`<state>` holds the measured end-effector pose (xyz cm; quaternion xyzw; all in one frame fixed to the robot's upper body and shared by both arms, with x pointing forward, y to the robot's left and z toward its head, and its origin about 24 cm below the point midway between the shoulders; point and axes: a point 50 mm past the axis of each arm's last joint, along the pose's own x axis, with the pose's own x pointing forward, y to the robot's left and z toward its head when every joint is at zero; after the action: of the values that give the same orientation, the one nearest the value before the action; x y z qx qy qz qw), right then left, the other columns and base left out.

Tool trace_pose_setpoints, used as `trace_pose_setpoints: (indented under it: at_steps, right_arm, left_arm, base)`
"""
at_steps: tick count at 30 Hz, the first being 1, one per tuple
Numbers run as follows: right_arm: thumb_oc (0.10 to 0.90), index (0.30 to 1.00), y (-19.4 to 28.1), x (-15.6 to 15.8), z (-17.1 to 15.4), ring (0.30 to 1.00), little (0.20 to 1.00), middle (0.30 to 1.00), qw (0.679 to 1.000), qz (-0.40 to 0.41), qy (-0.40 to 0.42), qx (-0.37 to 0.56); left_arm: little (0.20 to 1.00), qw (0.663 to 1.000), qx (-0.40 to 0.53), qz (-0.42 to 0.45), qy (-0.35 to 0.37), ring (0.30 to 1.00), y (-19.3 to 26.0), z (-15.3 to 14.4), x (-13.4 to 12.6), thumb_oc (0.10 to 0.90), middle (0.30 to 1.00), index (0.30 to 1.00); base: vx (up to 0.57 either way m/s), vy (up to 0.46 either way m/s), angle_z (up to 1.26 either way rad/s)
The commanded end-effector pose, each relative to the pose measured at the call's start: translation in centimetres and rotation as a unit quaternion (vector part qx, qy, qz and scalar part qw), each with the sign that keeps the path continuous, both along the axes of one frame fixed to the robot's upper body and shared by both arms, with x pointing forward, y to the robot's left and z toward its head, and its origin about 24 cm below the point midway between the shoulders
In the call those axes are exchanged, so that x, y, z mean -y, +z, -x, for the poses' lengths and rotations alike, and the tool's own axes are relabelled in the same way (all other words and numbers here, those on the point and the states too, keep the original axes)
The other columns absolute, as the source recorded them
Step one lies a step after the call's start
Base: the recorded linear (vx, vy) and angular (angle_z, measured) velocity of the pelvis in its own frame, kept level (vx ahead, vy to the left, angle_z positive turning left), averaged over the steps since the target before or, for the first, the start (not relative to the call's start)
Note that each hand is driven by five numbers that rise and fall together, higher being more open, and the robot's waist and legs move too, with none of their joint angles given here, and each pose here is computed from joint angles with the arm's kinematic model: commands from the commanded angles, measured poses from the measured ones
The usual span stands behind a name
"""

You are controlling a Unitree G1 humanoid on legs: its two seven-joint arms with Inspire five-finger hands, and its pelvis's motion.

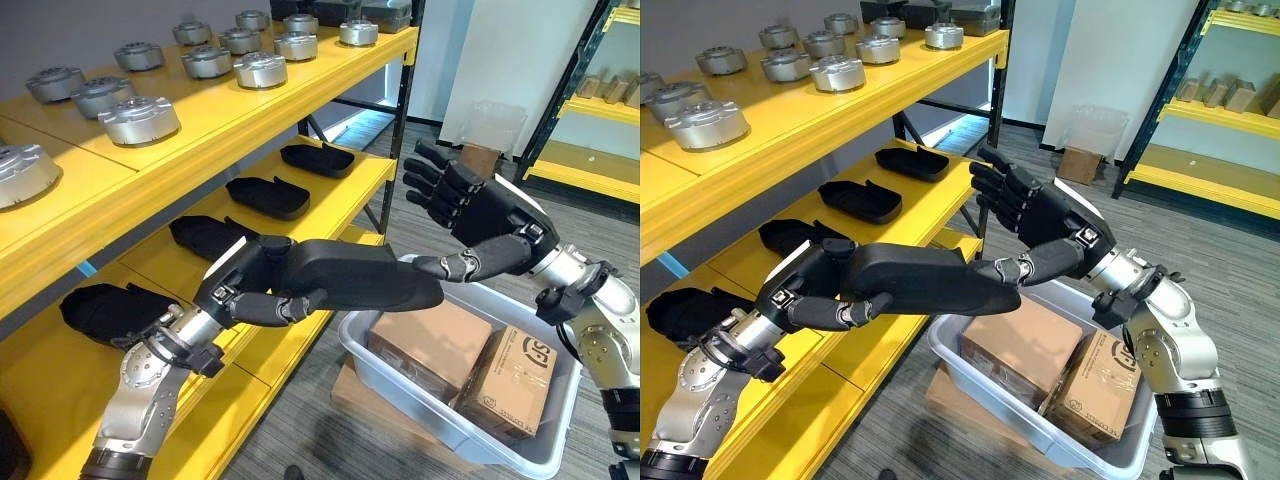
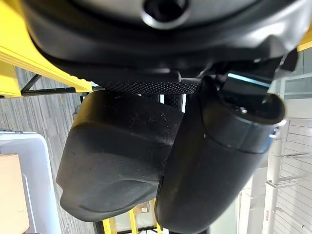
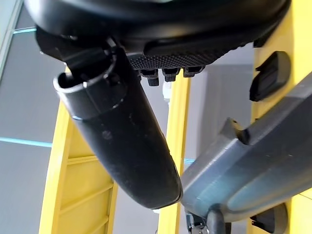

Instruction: Move parts from the plastic box to the shelf.

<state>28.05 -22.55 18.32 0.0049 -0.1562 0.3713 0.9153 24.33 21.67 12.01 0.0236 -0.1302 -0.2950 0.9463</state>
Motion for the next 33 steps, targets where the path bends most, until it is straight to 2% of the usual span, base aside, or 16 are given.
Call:
trace_pose_setpoints:
  at_steps: [1, 9, 13, 14, 16, 17, 18, 21, 27, 33]
  right_arm:
    - [0.9, 1.0, 5.9, 0.2, 1.3, 1.0, 1.0, 1.0, 0.987, -0.048, 0.013, 0.153]
    - [0.9, 1.0, 5.8, 0.3, 1.3, 1.0, 1.0, 1.0, 0.986, -0.06, -0.002, 0.153]
    - [0.9, 1.0, 4.5, 1.5, 1.5, 1.0, 1.0, 1.0, 0.985, -0.088, -0.062, 0.139]
    - [0.9, 1.0, 4.0, 2.3, 1.6, 1.0, 1.0, 1.0, 0.978, -0.104, -0.113, 0.142]
    - [0.9, 1.0, 3.7, 3.0, 1.7, 1.0, 1.0, 1.0, 0.969, -0.113, -0.164, 0.144]
    - [0.9, 1.0, 3.1, 4.3, 1.9, 1.0, 1.0, 1.0, 0.941, -0.144, -0.265, 0.153]
    - [0.9, 1.0, 2.7, 5.3, 2.2, 1.0, 1.0, 1.0, 0.918, -0.166, -0.326, 0.155]
    - [0.9, 1.0, 2.1, 6.1, 2.9, 1.0, 1.0, 1.0, 0.883, -0.181, -0.4, 0.167]
    - [0.9, 1.0, 0.8, 4.6, 2.7, 1.0, 1.0, 1.0, 0.85, -0.186, -0.47, 0.148]
    - [0.9, 1.0, 0.9, 4.0, 2.5, 1.0, 1.0, 1.0, 0.821, -0.16, -0.517, 0.182]
  left_arm:
    - [0.3, 0.985, 0.159, 0.062, -0.017, 0.3, 6.2, -0.1, 0.3, 0.4, 0.3, 0.3]
    - [0.3, 0.984, 0.167, 0.057, -0.013, 0.3, 6.3, 0.1, 0.2, 0.4, 0.3, 0.3]
    - [0.3, 0.981, 0.189, 0.041, -0.009, 0.3, 6.6, 0.4, 0.0, 0.4, 0.3, 0.3]
    - [0.3, 0.979, 0.199, 0.033, -0.006, 0.3, 6.8, 0.6, 0.0, 0.4, 0.3, 0.3]
    - [0.3, 0.978, 0.207, 0.026, -0.003, 0.3, 6.9, 0.8, -0.1, 0.4, 0.3, 0.3]
    - [0.3, 0.974, 0.227, 0.008, 0.006, 0.3, 7.3, 1.1, -0.1, 0.4, 0.3, 0.3]
    - [0.3, 0.968, 0.249, -0.015, 0.018, 0.3, 7.6, 1.5, -0.2, 0.4, 0.3, 0.3]
    - [0.3, 0.96, 0.277, -0.036, 0.031, 0.3, 8.2, 2.1, -0.3, 0.4, 0.3, 0.3]
    - [0.3, 0.946, 0.319, -0.052, 0.033, 0.3, 8.5, 4.0, 0.5, 0.4, 0.3, 0.3]
    - [0.3, 0.927, 0.363, -0.069, 0.064, 0.3, 8.8, 4.8, 1.0, 0.4, 0.3, 0.3]
  base:
    - [0.0, 0.0, 0.0]
    - [0.0, 0.0, 0.0]
    - [0.0, 0.0, 0.0]
    - [0.0, 0.0, 0.0]
    - [0.0, 0.0, 0.0]
    - [0.0, 0.0, 0.0]
    - [0.01, -0.037, -0.01]
    - [0.0, -0.027, -0.04]
    - [0.0, -0.062, 0.0]
    - [0.0, -0.009, 0.07]
